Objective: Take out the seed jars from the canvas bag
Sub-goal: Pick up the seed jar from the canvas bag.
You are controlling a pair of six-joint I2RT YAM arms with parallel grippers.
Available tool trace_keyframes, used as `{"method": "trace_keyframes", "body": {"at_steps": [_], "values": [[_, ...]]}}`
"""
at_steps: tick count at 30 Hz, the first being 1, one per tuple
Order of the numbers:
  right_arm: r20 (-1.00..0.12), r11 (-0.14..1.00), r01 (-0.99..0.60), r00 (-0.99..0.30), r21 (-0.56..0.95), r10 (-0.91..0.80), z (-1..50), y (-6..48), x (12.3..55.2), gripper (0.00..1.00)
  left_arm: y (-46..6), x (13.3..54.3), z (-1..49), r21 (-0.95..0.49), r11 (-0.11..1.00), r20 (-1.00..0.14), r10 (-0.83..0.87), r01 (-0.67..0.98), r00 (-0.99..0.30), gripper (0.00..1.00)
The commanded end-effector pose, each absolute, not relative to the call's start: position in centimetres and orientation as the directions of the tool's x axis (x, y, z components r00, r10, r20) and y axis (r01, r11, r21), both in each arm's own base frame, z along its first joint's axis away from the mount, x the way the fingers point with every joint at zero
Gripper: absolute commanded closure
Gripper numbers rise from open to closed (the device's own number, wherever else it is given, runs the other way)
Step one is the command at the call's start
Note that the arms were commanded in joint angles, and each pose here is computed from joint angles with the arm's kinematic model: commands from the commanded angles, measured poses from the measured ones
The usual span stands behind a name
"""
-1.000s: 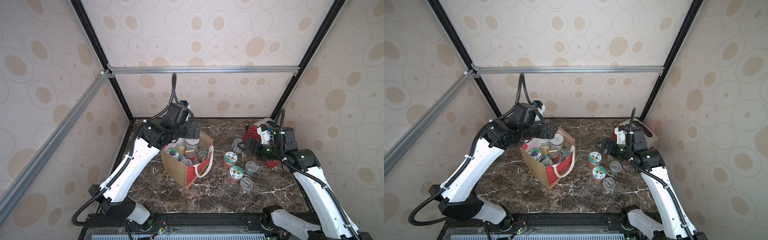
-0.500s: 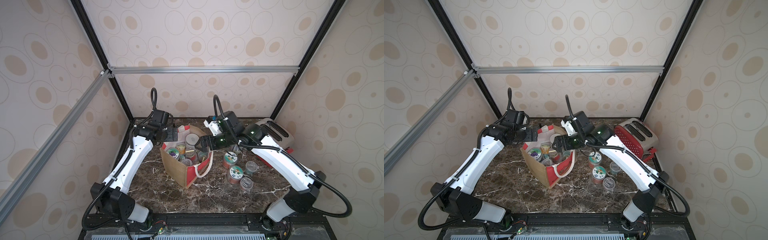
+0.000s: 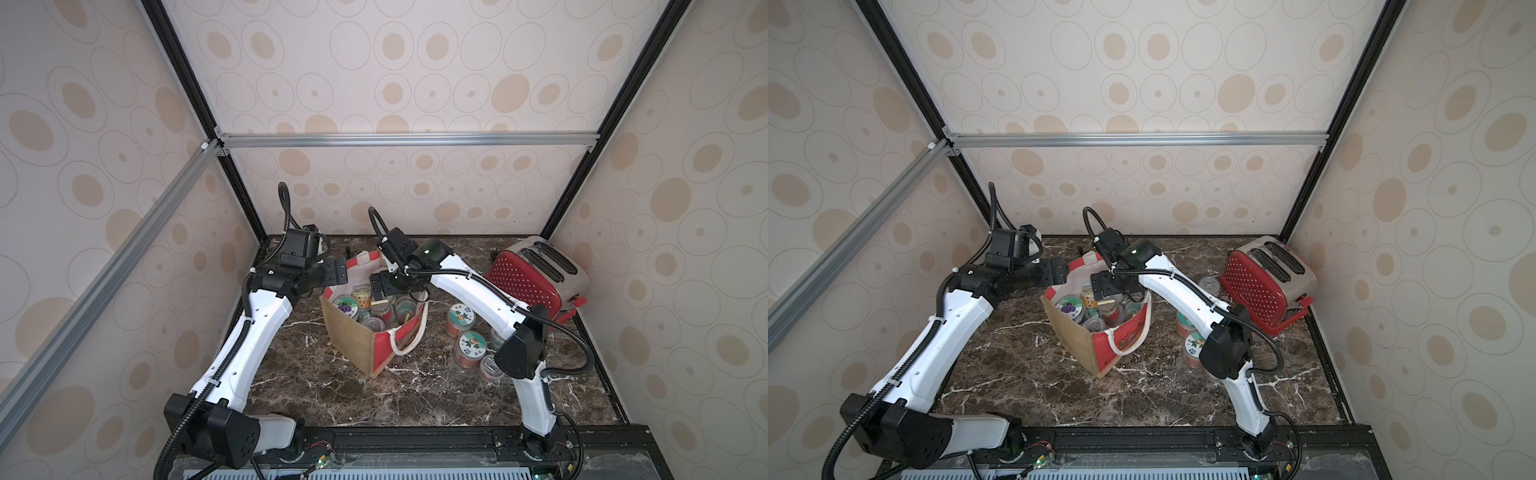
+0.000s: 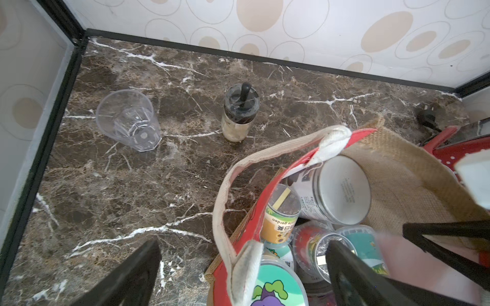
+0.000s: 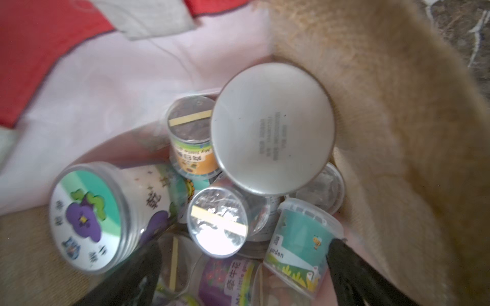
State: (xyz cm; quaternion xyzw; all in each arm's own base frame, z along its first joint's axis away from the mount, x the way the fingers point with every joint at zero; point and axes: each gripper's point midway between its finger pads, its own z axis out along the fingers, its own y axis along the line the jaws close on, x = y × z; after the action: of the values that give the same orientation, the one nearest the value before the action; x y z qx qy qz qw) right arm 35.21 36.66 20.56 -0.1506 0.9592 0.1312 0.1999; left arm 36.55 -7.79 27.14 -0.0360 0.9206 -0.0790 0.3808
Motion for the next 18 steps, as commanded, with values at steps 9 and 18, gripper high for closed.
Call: {"method": "trace_keyframes", "body": {"at_steps": [9,18], "values": [[-0.478,0.964,-0.240,-0.864,0.117,-0.157,17.6,37.4,38.9,0.00,-8.7,36.4,25.9,-0.201,0.978,-0.686,-0.104,0.051,-0.720,0.02],[-0.533,0.974,-0.212,-0.835,0.082,-0.136,16.2,38.4,41.6,0.00,-8.7,36.0,26.0,-0.199,0.978,-0.690,-0.099,0.057,-0.717,0.02]]}}
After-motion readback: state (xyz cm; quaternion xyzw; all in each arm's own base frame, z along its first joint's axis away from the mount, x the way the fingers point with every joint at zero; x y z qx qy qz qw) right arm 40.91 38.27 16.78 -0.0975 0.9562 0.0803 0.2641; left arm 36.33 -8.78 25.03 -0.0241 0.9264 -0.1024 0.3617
